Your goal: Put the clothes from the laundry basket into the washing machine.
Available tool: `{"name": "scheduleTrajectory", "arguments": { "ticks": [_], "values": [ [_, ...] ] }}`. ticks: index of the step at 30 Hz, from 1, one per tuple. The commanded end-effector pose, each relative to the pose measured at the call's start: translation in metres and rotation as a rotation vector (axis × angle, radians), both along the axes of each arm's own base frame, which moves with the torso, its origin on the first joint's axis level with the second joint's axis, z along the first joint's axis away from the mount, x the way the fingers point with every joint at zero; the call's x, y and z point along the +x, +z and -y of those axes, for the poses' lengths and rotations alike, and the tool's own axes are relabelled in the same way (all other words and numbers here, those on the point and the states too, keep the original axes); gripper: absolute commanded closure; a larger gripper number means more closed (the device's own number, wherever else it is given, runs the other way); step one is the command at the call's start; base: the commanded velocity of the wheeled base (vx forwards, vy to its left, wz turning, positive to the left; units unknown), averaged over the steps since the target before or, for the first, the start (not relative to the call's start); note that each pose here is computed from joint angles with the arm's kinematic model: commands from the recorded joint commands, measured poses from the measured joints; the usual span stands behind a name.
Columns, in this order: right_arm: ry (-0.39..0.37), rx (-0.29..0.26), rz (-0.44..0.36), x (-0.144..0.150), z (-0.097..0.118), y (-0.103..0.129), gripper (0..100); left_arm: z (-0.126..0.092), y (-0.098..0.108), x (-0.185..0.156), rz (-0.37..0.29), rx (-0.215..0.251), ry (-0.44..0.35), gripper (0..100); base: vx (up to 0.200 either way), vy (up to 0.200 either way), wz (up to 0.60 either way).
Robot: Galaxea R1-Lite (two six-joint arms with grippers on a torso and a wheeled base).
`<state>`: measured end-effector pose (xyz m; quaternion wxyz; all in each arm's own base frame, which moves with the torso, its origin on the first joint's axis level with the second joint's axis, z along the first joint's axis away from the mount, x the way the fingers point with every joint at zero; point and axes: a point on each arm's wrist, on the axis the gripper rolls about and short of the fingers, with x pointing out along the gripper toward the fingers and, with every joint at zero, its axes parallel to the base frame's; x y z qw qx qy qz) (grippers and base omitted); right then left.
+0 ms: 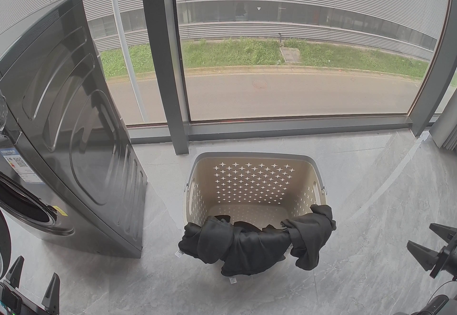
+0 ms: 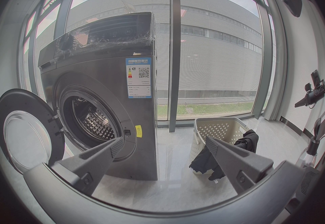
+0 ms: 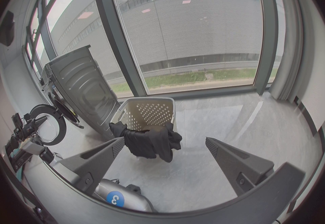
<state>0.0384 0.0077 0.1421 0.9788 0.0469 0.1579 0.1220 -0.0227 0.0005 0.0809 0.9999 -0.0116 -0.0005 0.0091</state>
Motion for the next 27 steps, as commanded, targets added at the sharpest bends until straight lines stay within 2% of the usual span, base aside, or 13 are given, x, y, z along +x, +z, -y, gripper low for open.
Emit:
{"name": "scheduleTrajectory", "arguments": {
  "ticks": [1, 9, 22, 27],
  "values": [
    [0.061, -0.017, -0.24, 0.054, -0.011, -0.017, 0, 0.0, -0.005, 0.0, 0.002, -0.001, 0.0, 0, 0.0, 0.0, 0.0],
    [0.095, -0.045, -0.348, 0.097, -0.024, -0.053, 0, 0.0, -0.005, 0.0, 0.002, -0.001, 0.0, 0, 0.0, 0.0, 0.0],
    [0.109, -0.064, -0.442, 0.116, -0.032, -0.077, 0, 0.0, -0.005, 0.0, 0.002, -0.001, -0.001, 0, 0.0, 0.0, 0.0],
    [0.128, -0.033, -0.462, 0.134, -0.046, -0.092, 0, 0.0, -0.005, 0.0, 0.002, -0.001, -0.001, 0, 0.0, 0.0, 0.0]
  ]
}}
